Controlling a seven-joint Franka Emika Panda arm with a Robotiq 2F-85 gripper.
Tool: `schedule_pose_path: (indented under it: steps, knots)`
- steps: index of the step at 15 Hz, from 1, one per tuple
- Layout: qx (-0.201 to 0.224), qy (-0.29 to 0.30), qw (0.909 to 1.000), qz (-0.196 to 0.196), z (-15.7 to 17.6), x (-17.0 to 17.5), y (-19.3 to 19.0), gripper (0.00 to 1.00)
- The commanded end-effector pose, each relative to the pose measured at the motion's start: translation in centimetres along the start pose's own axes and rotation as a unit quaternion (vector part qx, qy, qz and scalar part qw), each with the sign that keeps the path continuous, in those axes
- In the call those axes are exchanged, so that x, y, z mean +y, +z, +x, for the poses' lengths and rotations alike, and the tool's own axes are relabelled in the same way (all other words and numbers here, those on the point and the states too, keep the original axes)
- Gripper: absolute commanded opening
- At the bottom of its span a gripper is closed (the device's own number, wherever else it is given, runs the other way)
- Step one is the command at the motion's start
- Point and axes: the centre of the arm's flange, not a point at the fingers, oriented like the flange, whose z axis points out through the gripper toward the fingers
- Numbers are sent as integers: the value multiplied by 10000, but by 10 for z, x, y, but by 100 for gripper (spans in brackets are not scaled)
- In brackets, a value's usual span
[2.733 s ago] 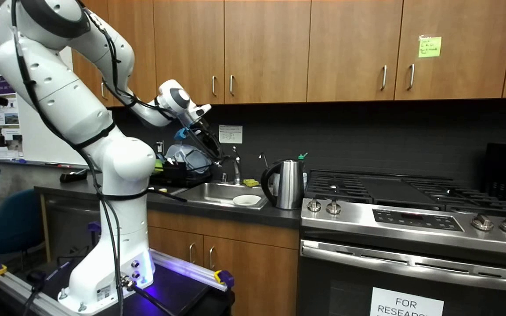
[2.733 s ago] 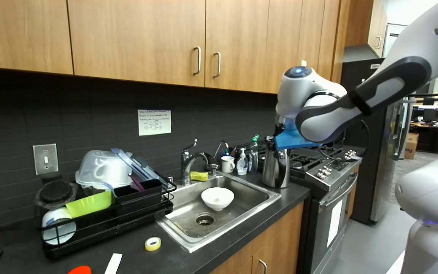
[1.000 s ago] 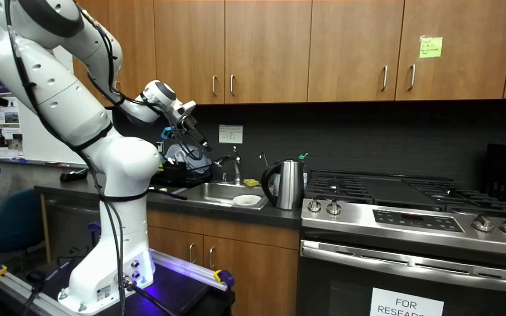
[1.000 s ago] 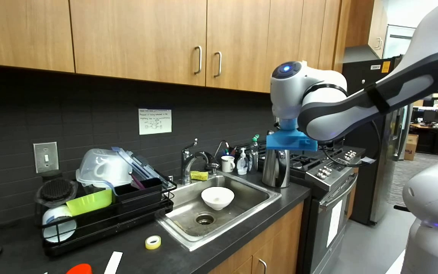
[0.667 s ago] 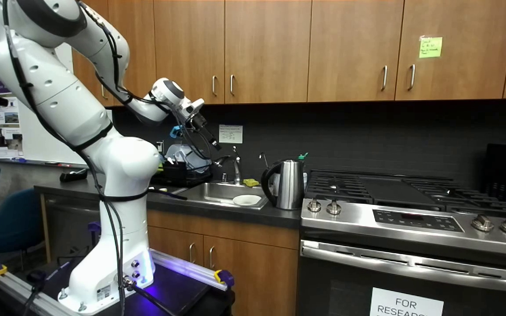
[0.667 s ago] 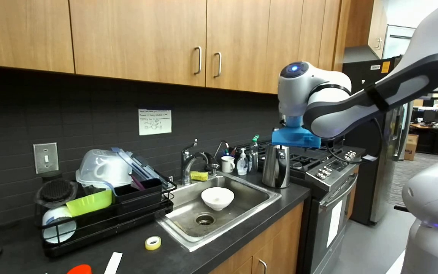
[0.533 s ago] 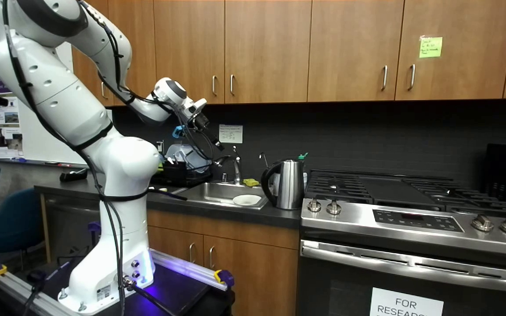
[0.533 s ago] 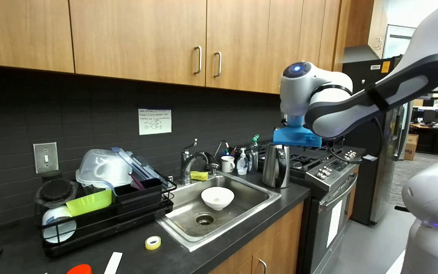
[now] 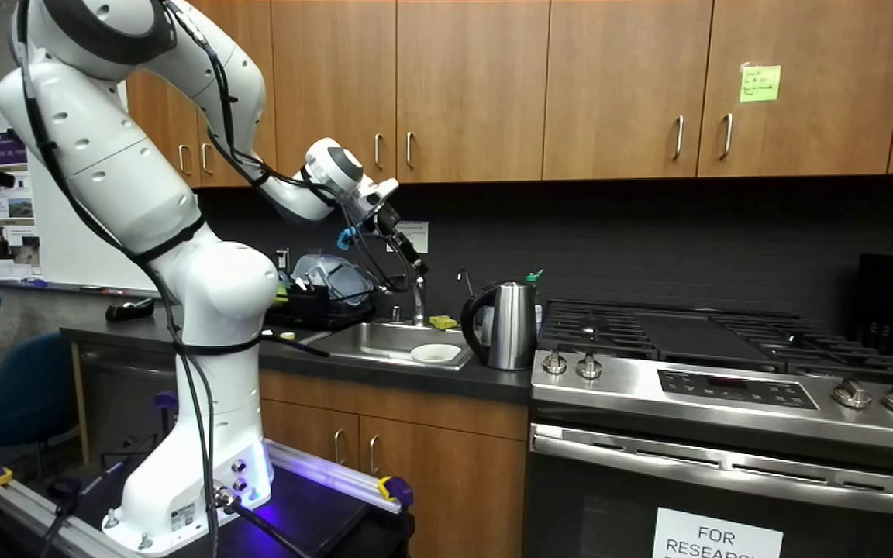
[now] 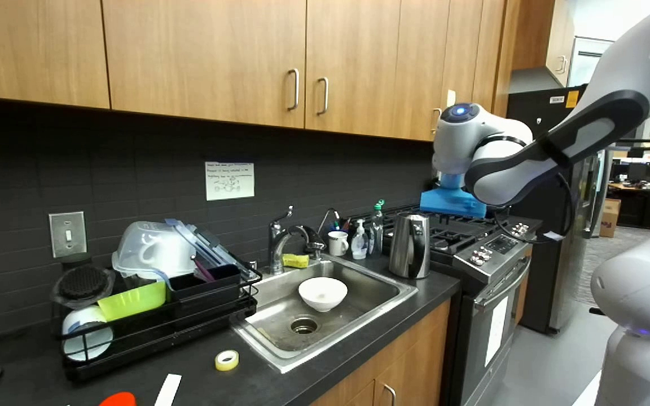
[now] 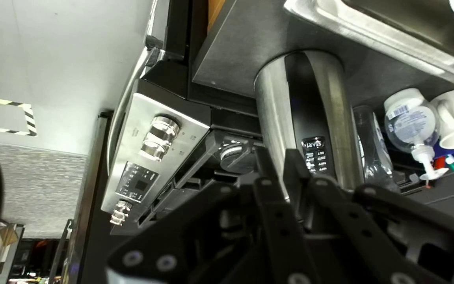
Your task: Push the button on the black handle of the silver kettle
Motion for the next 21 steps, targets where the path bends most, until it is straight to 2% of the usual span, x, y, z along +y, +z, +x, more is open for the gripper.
schedule_pose_path:
  steps: [1,7,12,21]
  knots:
    - [-32,-81,9998,182,26,3,22,0]
    - [-155,-282,9975,636,47,1,38,0]
    - [-400,-449,9933,991,46,-8,61,0]
    - [-644,-568,9917,955,55,-9,103,0]
